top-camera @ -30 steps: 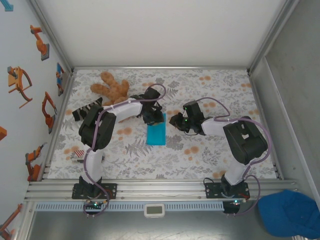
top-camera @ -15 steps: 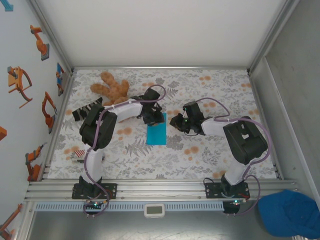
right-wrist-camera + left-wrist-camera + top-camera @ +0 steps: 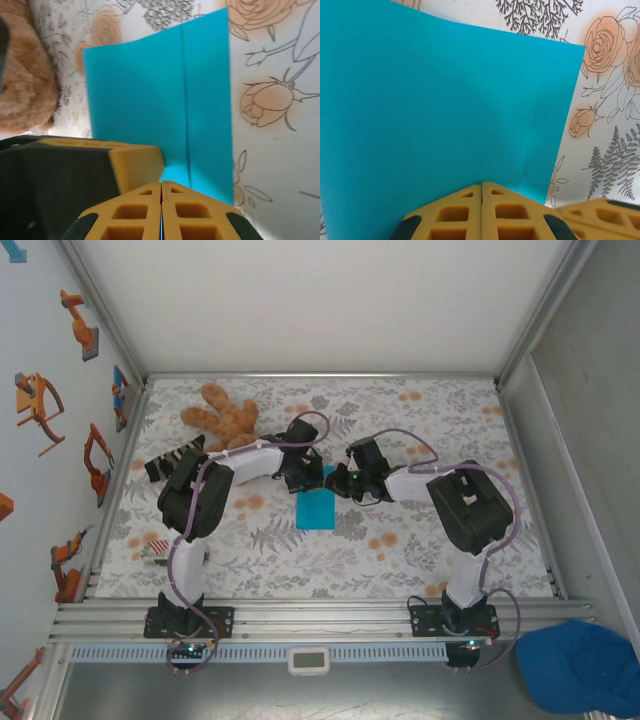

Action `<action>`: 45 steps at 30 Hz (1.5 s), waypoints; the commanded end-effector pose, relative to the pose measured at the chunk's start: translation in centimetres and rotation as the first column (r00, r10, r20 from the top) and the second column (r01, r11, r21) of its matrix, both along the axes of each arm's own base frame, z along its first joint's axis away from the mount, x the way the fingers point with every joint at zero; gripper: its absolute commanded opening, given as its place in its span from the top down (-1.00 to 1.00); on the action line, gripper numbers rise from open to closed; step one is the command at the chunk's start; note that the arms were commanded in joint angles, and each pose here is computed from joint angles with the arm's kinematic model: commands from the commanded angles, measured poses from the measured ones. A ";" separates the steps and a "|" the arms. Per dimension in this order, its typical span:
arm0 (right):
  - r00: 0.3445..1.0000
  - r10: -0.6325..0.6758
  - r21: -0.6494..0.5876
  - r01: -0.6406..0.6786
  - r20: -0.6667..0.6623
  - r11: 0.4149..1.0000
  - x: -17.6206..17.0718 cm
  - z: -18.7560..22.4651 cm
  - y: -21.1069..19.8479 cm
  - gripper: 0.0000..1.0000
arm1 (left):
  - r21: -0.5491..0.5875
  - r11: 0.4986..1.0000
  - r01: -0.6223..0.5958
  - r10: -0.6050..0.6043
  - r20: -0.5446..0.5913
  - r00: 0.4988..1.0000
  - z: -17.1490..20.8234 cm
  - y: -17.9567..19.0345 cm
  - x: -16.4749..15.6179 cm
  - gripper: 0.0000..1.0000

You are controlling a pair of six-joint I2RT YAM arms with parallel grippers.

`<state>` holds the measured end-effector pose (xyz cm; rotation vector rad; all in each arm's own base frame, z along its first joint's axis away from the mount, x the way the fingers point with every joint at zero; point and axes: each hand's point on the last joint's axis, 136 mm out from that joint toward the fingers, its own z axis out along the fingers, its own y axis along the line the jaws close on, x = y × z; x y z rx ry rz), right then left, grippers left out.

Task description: Fold a paper plane with a square sheet of paper (pick it up from the middle)

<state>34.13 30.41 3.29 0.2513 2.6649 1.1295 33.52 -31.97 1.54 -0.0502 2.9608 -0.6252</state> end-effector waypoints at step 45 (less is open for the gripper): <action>0.992 0.020 -0.184 -0.042 -0.124 0.982 -2.9 -4.0 -1.7 0.98 | -0.201 0.971 -0.130 0.144 0.056 0.988 7.7 4.8 0.4 0.27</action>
